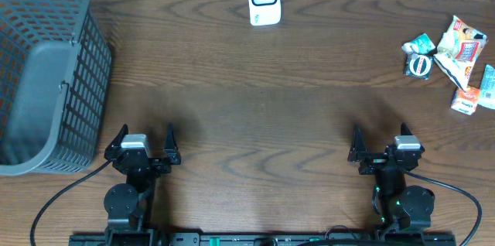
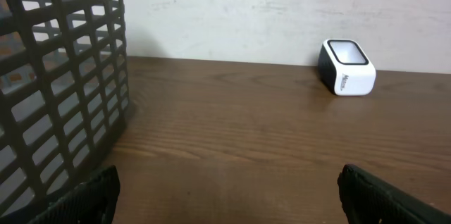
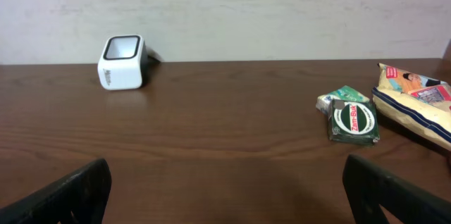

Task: Scan the item barcode

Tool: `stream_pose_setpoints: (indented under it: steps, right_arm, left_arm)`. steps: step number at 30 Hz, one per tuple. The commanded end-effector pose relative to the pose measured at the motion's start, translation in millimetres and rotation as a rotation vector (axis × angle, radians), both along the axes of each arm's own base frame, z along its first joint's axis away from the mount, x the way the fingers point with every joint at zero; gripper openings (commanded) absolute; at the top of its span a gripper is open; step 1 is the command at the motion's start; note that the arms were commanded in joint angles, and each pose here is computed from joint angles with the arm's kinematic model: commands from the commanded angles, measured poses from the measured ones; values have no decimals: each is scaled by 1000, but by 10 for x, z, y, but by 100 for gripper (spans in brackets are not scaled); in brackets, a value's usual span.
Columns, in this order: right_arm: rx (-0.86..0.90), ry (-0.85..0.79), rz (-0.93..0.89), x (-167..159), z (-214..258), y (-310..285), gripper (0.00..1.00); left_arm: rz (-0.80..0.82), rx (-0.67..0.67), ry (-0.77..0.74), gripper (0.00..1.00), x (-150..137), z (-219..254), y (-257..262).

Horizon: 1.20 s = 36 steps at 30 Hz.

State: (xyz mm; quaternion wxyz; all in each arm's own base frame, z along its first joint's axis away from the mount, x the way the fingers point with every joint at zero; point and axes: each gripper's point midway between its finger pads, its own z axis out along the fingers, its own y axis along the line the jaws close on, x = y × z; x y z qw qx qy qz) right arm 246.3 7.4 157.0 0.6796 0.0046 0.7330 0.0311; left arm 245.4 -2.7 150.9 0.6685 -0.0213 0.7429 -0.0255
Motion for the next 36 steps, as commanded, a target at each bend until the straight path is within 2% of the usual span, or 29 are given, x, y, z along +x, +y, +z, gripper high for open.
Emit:
stream_pose_setpoints:
  steps: [1, 36]
  right_arm:
    - [17, 1, -3, -2, -6, -9, 99]
    - [17, 1, -3, -2, -6, -9, 99]
  left_arm:
    - [15, -2, 50, 98, -15, -144, 29]
    - [15, -2, 50, 98, -15, -144, 30]
